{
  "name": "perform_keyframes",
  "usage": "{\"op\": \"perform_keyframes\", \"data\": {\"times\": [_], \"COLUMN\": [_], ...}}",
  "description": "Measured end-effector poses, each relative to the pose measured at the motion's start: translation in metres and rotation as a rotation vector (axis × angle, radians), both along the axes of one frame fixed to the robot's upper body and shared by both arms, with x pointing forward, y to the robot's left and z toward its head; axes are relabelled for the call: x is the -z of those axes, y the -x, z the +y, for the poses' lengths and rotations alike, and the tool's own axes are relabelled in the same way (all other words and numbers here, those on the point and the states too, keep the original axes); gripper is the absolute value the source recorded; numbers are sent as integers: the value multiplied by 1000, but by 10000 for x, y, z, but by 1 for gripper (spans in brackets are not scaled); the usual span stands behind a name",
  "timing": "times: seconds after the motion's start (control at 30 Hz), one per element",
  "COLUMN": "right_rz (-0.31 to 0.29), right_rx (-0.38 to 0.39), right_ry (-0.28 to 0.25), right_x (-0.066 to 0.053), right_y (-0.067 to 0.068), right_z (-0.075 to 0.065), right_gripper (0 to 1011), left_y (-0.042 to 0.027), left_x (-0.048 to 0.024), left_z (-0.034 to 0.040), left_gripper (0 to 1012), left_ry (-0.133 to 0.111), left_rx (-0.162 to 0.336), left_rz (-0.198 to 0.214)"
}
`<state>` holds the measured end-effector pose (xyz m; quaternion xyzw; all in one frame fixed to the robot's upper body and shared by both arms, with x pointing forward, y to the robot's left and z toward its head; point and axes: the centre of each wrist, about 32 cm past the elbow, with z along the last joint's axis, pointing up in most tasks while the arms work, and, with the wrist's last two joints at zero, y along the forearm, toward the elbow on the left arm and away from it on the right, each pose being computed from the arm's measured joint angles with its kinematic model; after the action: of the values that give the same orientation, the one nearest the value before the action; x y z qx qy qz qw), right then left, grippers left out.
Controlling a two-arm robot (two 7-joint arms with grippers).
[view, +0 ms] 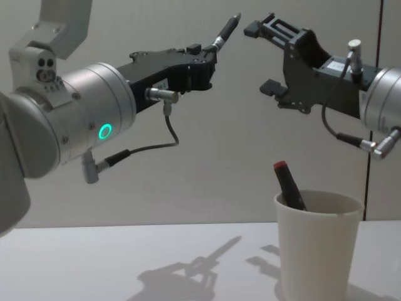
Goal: Place the pen into the pen holder.
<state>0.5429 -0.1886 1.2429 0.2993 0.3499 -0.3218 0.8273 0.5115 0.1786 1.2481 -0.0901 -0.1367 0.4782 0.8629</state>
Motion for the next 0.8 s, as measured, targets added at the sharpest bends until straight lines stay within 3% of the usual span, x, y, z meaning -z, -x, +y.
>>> {"op": "perform_keyframes", "data": {"times": [0.47, 0.8], "right_rz": [-2, -8], "right_rx": [-11, -54], "right_ry": [-41, -40], "right_x": [-65, -87], "right_y": [-53, -118], "right_z": [-50, 84], "right_gripper": [1001, 1001], "left_y": [0, 0], "left_x": [0, 0], "left_z": [0, 0], "left_gripper": [151, 151], "left_ry": [0, 0], "left_rx": [0, 0], "left_rz": [0, 0]}}
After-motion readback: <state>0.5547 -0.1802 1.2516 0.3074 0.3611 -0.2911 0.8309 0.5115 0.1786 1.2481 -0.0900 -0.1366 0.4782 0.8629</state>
